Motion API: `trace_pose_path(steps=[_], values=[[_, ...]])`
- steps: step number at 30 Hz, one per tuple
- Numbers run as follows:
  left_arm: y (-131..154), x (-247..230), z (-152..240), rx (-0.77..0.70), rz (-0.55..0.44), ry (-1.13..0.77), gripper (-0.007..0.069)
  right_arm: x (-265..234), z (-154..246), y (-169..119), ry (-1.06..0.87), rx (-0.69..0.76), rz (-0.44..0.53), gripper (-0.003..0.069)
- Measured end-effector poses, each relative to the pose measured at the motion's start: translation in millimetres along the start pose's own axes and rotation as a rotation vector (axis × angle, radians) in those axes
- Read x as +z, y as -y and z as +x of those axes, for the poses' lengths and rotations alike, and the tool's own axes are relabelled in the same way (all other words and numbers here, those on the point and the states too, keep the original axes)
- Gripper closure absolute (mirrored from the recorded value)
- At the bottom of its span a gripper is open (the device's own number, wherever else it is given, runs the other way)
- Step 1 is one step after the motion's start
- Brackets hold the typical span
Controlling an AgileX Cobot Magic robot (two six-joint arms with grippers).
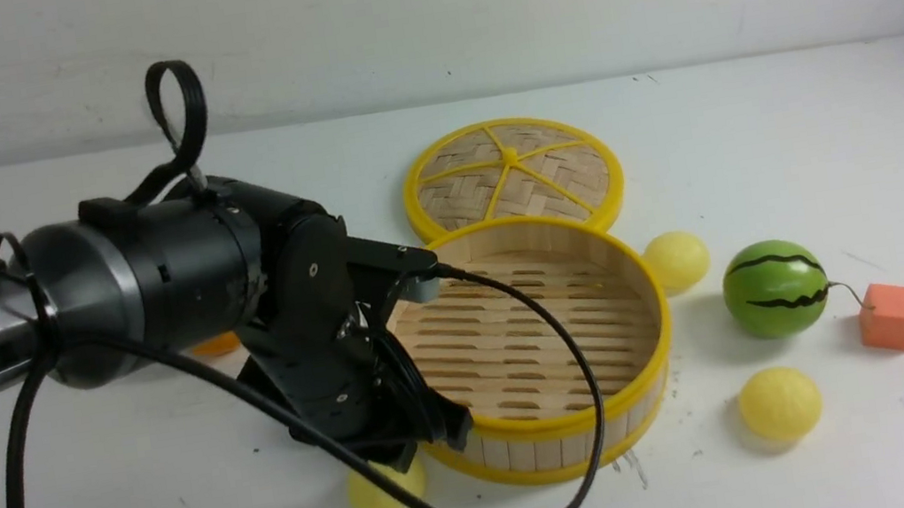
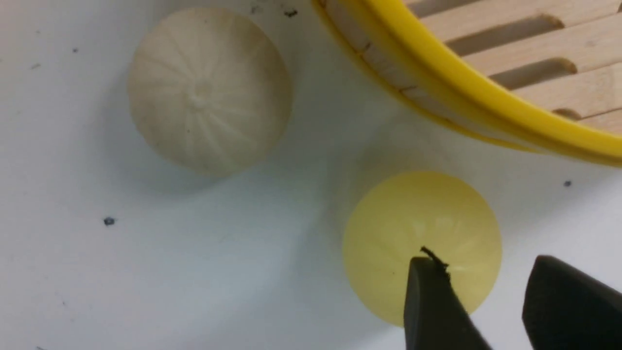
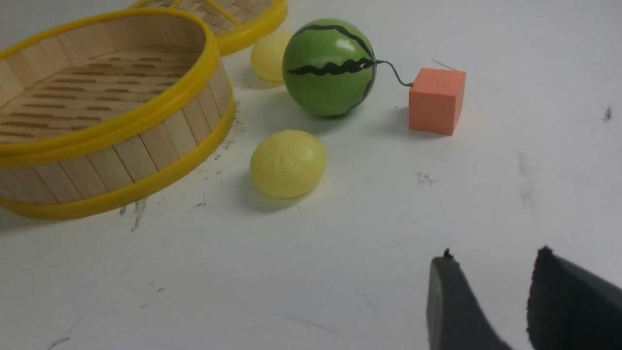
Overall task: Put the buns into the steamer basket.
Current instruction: Use the left arm to grab a steamed stuffed bun, then use the left arm to put the steamed stuffed bun into the steamer
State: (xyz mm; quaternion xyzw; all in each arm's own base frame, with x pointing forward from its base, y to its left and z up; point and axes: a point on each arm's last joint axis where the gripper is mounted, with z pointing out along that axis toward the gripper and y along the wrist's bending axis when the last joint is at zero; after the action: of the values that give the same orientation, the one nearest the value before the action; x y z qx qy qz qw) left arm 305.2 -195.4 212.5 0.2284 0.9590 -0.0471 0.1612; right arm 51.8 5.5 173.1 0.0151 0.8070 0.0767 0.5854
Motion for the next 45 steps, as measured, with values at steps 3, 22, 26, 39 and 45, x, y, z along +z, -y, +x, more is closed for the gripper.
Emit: trace_pose_path(steps=[3, 22, 26, 39, 45], values=[[-1, 4, 0, 0.01, -0.011, -0.004, 0.0356, 0, 0, 0, 0.0, 0.0, 0.0, 0.0419], [-10, 24, 1, -0.018, -0.021, -0.049, 0.0606, 0, 0, 0, 0.0, 0.0, 0.0, 0.0419], [-10, 18, 1, -0.02, -0.027, -0.1, 0.0638, 0, 0, 0, 0.0, 0.0, 0.0, 0.0419], [3, -72, -86, 0.003, 0.02, 0.263, 0.0638, 0, 0, 0, 0.0, 0.0, 0.0, 0.0419], [-10, 0, -118, 0.006, -0.051, 0.171, 0.0638, 0, 0, 0, 0.0, 0.0, 0.0, 0.0419]])
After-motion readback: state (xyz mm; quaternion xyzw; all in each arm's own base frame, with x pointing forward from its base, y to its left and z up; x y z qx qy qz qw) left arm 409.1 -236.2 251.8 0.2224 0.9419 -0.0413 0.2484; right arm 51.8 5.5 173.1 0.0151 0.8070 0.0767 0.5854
